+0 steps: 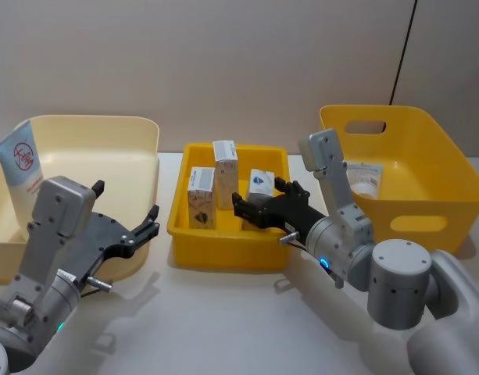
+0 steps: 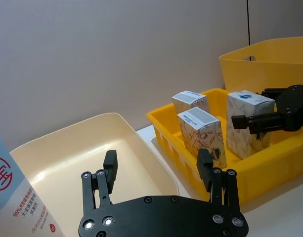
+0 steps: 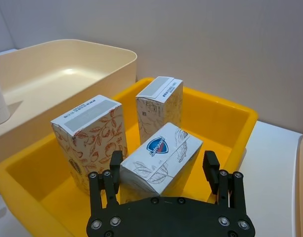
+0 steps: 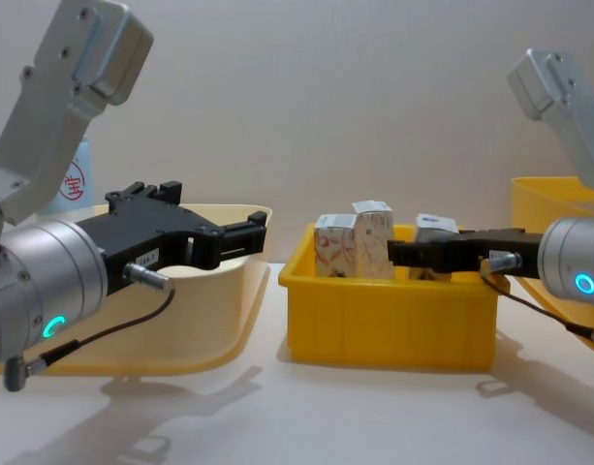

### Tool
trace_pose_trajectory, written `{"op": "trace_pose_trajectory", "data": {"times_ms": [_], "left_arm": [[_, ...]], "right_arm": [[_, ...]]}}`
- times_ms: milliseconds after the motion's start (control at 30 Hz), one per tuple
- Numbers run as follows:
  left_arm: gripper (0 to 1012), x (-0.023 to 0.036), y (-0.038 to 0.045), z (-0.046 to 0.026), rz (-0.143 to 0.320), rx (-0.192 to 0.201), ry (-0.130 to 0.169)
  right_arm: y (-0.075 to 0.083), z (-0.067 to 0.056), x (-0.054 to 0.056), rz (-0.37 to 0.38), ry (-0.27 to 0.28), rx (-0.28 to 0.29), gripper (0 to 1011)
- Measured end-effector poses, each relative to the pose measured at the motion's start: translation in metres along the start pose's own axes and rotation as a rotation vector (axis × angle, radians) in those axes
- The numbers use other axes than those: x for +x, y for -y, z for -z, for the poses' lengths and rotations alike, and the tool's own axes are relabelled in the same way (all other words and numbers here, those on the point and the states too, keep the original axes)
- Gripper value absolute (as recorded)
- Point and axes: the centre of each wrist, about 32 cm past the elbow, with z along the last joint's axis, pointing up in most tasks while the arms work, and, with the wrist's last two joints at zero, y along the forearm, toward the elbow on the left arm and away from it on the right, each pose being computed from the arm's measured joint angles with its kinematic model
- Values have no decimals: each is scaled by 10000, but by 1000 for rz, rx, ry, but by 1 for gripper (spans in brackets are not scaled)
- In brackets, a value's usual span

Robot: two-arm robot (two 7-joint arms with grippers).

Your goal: Bimanual collaborative sorting of washing and personal care products

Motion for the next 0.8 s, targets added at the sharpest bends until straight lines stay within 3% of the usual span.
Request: {"op": "trace_pose_trajectory", "data": {"times_ms": [167,400,533,633,800], "left_arm": [[1002,0,0,0,0,0,0],[1002,0,0,0,0,0,0],[1002,0,0,0,0,0,0],[1002,0,0,0,0,0,0],[1002,0,0,0,0,0,0]], "right_arm": [[-9,4,16,-1,-1,-1,964],[-16,10,29,-1,-2,-1,828],[-20,13,34,-2,-3,-2,713],[-22,14,37,-2,-3,-2,566],[-23,16,40,-2,-4,-2,438]]}}
